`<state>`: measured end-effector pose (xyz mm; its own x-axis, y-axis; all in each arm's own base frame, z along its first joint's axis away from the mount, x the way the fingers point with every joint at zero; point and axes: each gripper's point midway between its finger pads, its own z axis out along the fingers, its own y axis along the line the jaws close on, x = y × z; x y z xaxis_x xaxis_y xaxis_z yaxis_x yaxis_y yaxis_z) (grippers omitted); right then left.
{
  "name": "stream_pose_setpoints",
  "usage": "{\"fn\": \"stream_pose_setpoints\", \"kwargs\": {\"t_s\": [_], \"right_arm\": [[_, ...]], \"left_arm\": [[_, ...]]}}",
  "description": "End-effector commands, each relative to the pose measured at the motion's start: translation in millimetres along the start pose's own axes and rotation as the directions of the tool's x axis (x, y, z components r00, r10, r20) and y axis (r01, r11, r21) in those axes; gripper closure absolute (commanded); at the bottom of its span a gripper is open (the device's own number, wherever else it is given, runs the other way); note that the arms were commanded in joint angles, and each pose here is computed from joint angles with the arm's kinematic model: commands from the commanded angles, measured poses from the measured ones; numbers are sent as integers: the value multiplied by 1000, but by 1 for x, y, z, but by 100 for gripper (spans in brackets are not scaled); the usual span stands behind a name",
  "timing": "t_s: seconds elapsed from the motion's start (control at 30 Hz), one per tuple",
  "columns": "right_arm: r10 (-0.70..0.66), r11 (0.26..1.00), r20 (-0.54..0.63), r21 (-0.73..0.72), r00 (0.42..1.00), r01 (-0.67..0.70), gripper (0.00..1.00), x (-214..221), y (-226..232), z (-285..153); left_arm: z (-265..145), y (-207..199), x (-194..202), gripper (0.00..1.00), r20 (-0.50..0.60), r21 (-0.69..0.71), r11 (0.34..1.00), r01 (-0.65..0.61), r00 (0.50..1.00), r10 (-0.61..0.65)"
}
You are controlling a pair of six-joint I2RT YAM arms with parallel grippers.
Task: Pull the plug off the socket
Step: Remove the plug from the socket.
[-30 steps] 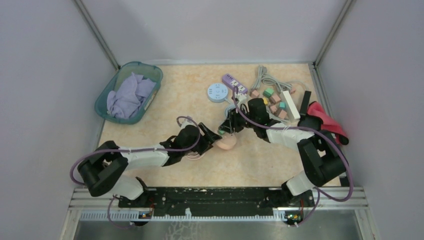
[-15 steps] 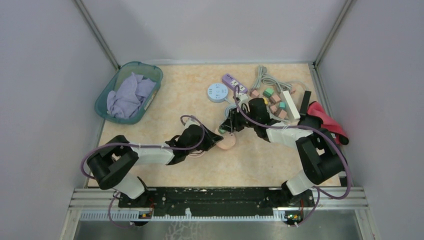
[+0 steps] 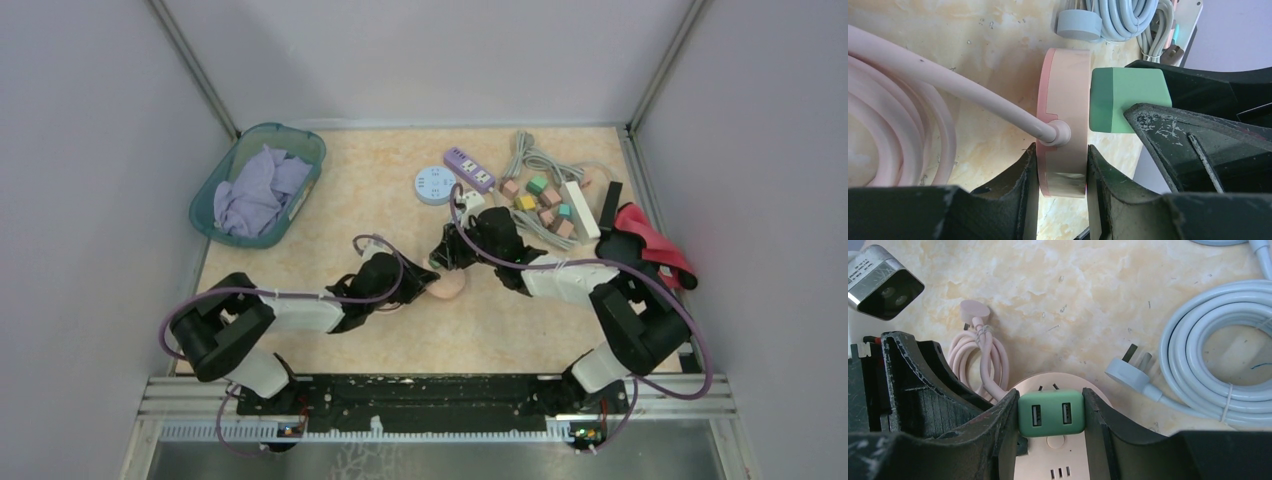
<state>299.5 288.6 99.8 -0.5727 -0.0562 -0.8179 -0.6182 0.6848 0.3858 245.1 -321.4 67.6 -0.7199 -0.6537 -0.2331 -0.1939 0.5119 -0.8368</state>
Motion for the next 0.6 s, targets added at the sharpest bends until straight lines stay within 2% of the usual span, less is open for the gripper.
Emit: {"fn": "stream_pose_setpoints", "kwargs": {"t_s": [0.0,0.1,0.23,0.33,0.57], "right_arm": [[-18,995,179,-94,984,36,100,-52,48,-7],[7,994,189,-104,982,13,100,-58,36,-12],[18,973,153,-232,988,18,100,-55,31,-20],[18,969,134,-245,991,15,100,-50,25,-20],[59,963,179,-270,982,-9,100,-48,46,-22]], "left_arm": [[-4,-15,9,100,-37,65,998,10,999,-8],[-8,-17,6,100,-36,92,995,29,999,-25],[-11,-16,-2,100,-12,114,993,32,999,-31],[-12,-15,-6,100,-2,115,993,31,1000,-31],[-12,-10,-11,100,7,108,994,30,999,-31]]}}
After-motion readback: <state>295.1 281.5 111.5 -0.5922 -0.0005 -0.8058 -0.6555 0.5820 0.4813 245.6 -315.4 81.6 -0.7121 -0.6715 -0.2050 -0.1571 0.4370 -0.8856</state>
